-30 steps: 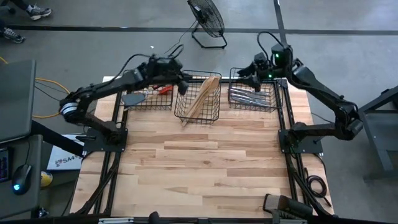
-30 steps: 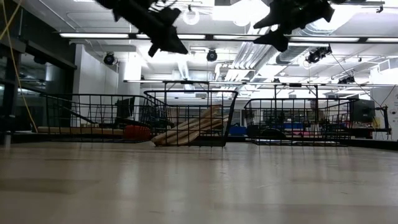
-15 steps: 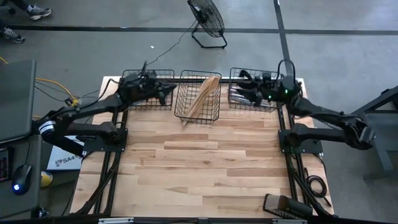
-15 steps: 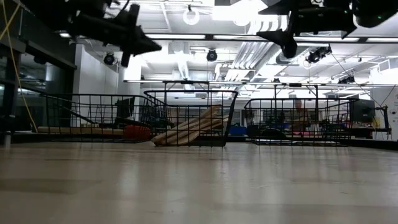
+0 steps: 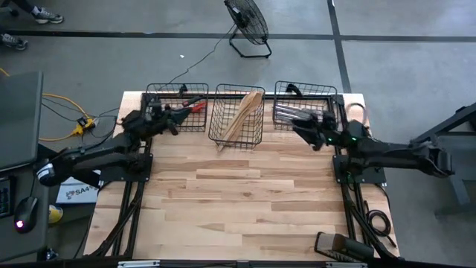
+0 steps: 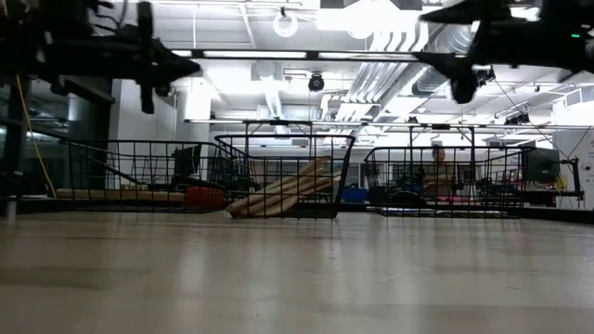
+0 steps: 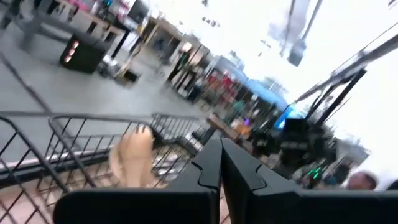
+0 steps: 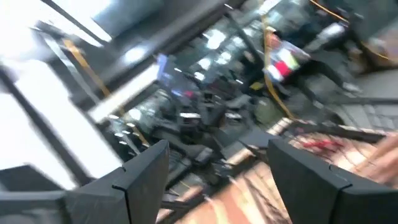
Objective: Pick & Place Kitchen Items
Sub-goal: Return to Home Position
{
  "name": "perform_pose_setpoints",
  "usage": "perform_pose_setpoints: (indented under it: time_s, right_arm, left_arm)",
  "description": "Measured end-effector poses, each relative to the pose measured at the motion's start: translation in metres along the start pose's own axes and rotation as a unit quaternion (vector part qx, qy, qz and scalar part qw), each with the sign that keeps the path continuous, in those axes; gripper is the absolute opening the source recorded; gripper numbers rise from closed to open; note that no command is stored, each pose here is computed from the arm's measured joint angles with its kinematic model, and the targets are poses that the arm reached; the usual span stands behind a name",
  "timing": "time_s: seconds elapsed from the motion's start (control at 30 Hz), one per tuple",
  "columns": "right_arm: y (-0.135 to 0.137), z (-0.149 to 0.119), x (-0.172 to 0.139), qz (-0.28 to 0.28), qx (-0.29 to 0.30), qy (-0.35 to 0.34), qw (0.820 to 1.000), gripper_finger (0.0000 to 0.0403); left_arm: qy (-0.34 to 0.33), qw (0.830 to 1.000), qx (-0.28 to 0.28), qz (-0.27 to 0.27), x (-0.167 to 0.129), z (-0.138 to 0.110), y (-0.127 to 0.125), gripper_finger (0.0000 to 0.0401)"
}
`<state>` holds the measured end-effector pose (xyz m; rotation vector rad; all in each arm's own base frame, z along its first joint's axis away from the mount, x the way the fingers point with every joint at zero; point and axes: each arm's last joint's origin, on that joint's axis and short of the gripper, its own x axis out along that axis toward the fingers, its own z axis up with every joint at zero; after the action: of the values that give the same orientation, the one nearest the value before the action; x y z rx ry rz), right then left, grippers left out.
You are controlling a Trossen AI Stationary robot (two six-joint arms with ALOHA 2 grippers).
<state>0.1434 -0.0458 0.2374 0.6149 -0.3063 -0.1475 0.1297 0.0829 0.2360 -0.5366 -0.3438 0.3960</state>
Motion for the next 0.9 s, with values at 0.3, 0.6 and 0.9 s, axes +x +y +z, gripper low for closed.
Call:
perform_pose_setpoints:
  time_s: [0.3,0.6,0.9]
  right_arm:
    - [0.007,-0.001,-0.048,0.045,-0.017,-0.004,0.999,0.0263]
    - [0.004,-0.006,-0.066,0.018,-0.029,-0.008,0.999,0.0263]
    - [-0.01,-0.023,-0.064,0.036,-0.046,-0.03,0.998,0.0263]
  left_arm:
    - [-0.053,0.998,-0.011,-0.02,-0.039,0.004,-0.007,0.0005]
    - [-0.015,1.0,0.003,0.008,-0.061,-0.005,-0.01,0.0005]
    - [-0.008,1.0,0.015,0.026,-0.064,-0.02,-0.011,0.0005]
